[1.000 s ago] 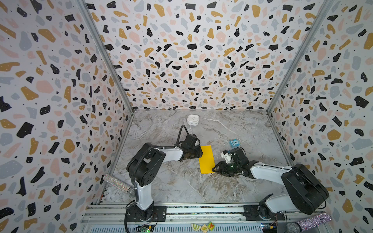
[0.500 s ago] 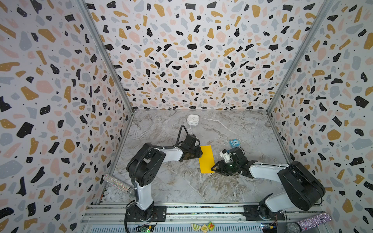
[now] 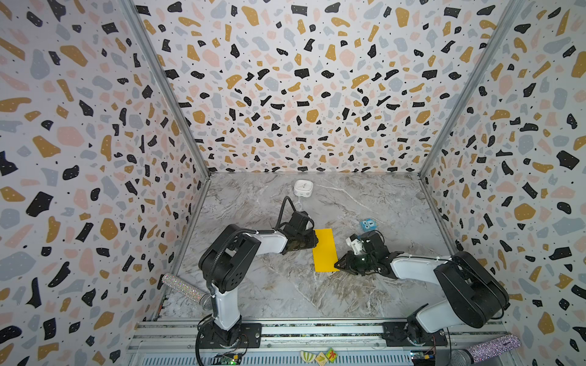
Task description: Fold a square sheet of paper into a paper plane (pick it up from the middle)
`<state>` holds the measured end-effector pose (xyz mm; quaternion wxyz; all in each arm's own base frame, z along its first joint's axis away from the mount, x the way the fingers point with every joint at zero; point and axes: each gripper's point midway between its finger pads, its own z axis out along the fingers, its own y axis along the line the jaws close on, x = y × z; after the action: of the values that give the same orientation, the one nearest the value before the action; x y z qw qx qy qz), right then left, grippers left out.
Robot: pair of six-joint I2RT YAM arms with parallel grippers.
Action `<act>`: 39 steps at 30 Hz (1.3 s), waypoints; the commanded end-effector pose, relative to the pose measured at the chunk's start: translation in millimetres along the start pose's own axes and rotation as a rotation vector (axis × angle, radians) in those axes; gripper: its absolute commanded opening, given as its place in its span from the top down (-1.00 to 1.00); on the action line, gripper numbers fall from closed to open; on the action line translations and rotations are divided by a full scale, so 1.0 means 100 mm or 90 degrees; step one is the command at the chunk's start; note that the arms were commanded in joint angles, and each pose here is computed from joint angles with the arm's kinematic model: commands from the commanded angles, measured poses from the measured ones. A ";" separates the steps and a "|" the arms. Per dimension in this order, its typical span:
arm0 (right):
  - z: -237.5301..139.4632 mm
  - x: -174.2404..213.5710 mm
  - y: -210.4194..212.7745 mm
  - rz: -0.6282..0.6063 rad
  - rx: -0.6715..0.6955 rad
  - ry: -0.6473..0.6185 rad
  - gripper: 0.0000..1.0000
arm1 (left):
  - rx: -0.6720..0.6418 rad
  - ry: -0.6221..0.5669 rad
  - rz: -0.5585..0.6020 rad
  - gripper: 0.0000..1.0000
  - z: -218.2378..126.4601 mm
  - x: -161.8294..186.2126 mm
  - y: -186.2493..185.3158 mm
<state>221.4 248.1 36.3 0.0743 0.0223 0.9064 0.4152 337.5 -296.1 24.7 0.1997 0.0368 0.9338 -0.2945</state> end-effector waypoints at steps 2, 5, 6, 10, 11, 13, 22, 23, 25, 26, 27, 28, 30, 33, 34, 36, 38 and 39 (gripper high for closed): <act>-0.06 -0.12 0.10 -0.017 0.001 -0.019 0.71 | -0.001 0.018 0.003 0.50 -0.01 0.10 0.05; -0.05 -0.15 0.12 -0.026 0.000 -0.021 0.81 | 0.004 0.016 0.007 0.50 -0.02 0.08 0.02; -0.05 -0.16 0.13 -0.030 -0.001 -0.022 0.84 | 0.009 0.017 0.008 0.50 -0.03 0.08 0.01; -0.05 -0.22 0.22 -0.062 -0.010 -0.028 0.93 | 0.017 0.019 0.012 0.49 -0.04 0.08 -0.02; -0.05 -0.24 0.25 -0.071 -0.013 -0.030 0.94 | 0.016 0.019 0.013 0.49 -0.04 0.09 -0.02; -0.05 -0.28 0.31 -0.088 -0.019 -0.033 0.96 | 0.013 0.020 0.013 0.50 -0.03 0.09 0.00; 0.07 -0.36 0.50 -0.144 -0.045 -0.015 0.98 | 0.010 0.025 0.016 0.51 -0.03 0.11 0.01; 0.09 -0.37 0.52 -0.149 -0.049 -0.012 0.97 | 0.008 0.025 0.017 0.51 -0.03 0.11 0.02; 0.12 -0.40 0.57 -0.158 -0.055 -0.012 0.98 | 0.006 0.026 0.018 0.54 -0.02 0.11 0.02; 0.14 -0.41 0.58 -0.161 -0.057 -0.012 0.98 | 0.003 0.027 0.017 0.54 -0.02 0.12 0.04; 0.15 -0.43 0.60 -0.162 -0.060 -0.013 0.97 | 0.001 0.028 0.019 0.55 -0.01 0.13 0.05; 0.17 -0.44 0.61 -0.160 -0.064 -0.012 0.98 | -0.001 0.029 0.019 0.56 -0.01 0.13 0.05; 0.20 -0.46 0.64 -0.162 -0.074 -0.012 0.97 | -0.002 0.030 0.019 0.57 0.00 0.14 0.06; 0.26 -0.49 0.64 -0.161 -0.080 -0.010 0.98 | -0.006 0.033 0.021 0.59 0.00 0.15 0.08; 0.28 -0.49 0.64 -0.158 -0.079 -0.009 0.98 | -0.007 0.034 0.021 0.60 0.00 0.16 0.08; 0.32 -0.51 0.65 -0.155 -0.085 -0.007 0.98 | -0.010 0.034 0.021 0.60 0.00 0.16 0.10; 0.34 -0.52 0.65 -0.154 -0.083 -0.007 0.97 | -0.012 0.034 0.022 0.61 0.00 0.16 0.10; 0.35 -0.54 0.65 -0.155 -0.081 -0.009 0.97 | -0.012 0.035 0.023 0.62 0.00 0.17 0.10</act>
<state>269.0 300.8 54.0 0.1137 -0.0775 0.8849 0.4450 333.0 -297.4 23.2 0.1949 0.0543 0.9329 -0.2979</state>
